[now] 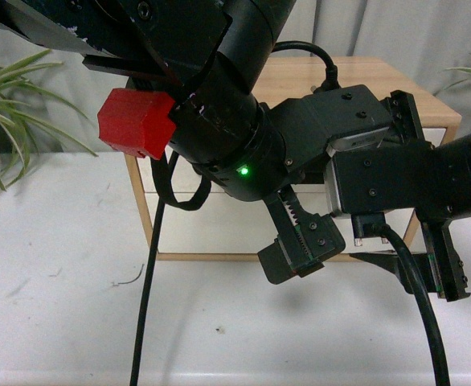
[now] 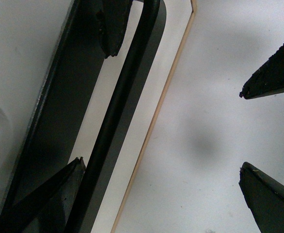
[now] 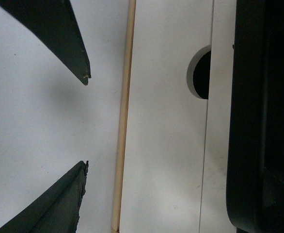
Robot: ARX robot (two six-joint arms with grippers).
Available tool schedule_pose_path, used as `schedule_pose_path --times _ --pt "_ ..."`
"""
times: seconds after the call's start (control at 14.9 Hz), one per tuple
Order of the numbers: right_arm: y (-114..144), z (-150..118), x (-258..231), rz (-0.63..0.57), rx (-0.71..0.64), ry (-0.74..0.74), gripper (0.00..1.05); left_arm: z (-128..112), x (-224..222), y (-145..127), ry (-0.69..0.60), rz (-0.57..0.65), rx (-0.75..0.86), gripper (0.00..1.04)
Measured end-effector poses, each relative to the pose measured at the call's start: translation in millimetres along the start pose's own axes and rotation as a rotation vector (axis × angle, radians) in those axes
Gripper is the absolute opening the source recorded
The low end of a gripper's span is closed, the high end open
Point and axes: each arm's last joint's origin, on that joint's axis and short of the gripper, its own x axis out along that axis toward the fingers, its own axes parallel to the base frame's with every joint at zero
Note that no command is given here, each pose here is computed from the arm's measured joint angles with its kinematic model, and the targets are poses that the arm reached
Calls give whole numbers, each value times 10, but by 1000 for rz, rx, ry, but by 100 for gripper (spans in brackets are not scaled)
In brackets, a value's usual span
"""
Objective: Pull drawer
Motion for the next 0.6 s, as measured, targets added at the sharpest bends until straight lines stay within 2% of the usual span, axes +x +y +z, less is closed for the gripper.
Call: schedule_pose_path --times 0.34,0.6 --pt "70 23 94 15 41 -40 98 -13 51 -29 9 -23 4 98" --pt "174 92 -32 46 67 -40 98 -29 10 -122 -7 -77 -7 98"
